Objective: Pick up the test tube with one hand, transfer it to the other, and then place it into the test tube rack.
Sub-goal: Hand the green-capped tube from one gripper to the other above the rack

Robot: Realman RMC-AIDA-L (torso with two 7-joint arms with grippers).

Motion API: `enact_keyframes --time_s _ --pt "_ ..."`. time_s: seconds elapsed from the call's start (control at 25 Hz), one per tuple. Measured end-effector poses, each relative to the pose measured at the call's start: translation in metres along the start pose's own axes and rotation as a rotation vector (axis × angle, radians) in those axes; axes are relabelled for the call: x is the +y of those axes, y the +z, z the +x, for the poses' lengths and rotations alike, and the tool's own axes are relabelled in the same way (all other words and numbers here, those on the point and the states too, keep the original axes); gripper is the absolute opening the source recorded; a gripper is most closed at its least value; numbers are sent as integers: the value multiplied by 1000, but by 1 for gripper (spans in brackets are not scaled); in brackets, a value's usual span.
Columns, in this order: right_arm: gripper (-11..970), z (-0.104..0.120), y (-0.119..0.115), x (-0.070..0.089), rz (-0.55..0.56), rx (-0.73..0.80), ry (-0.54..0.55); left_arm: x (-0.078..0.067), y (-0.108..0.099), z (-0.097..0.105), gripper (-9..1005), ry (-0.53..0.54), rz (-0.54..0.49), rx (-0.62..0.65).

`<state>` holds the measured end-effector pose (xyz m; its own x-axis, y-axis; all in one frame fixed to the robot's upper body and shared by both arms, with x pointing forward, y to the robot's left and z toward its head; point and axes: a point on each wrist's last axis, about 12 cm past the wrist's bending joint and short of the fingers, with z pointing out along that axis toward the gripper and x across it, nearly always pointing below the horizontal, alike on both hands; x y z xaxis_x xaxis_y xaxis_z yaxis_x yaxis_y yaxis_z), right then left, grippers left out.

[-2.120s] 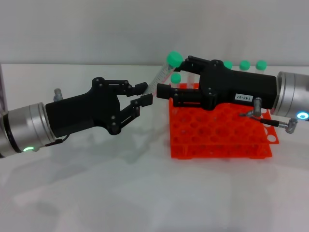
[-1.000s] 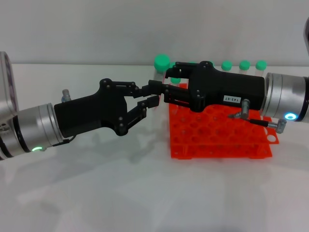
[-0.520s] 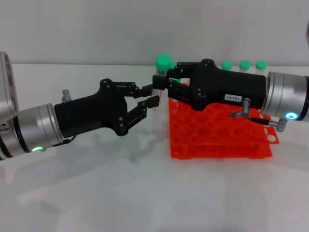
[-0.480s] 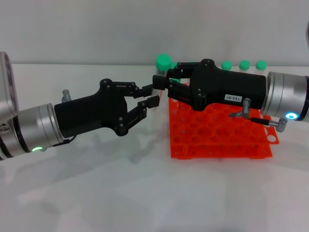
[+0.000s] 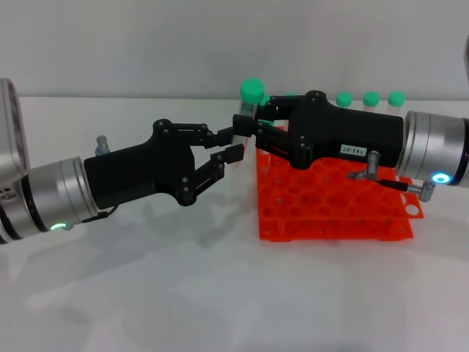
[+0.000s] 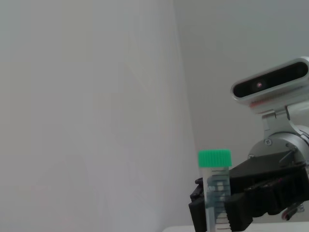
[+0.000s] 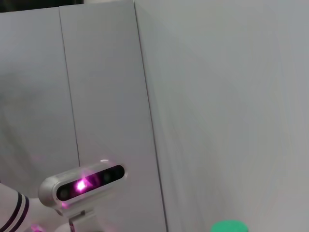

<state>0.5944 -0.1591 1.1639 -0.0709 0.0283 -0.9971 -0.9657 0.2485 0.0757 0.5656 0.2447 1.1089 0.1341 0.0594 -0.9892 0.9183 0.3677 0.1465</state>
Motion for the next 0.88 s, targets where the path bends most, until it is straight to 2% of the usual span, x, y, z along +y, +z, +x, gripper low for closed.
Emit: enact_keyframes --time_s 0.88 --pt "209 3 -2 0 11 -10 -15 -4 -1 3 184 -13 -4 -5"
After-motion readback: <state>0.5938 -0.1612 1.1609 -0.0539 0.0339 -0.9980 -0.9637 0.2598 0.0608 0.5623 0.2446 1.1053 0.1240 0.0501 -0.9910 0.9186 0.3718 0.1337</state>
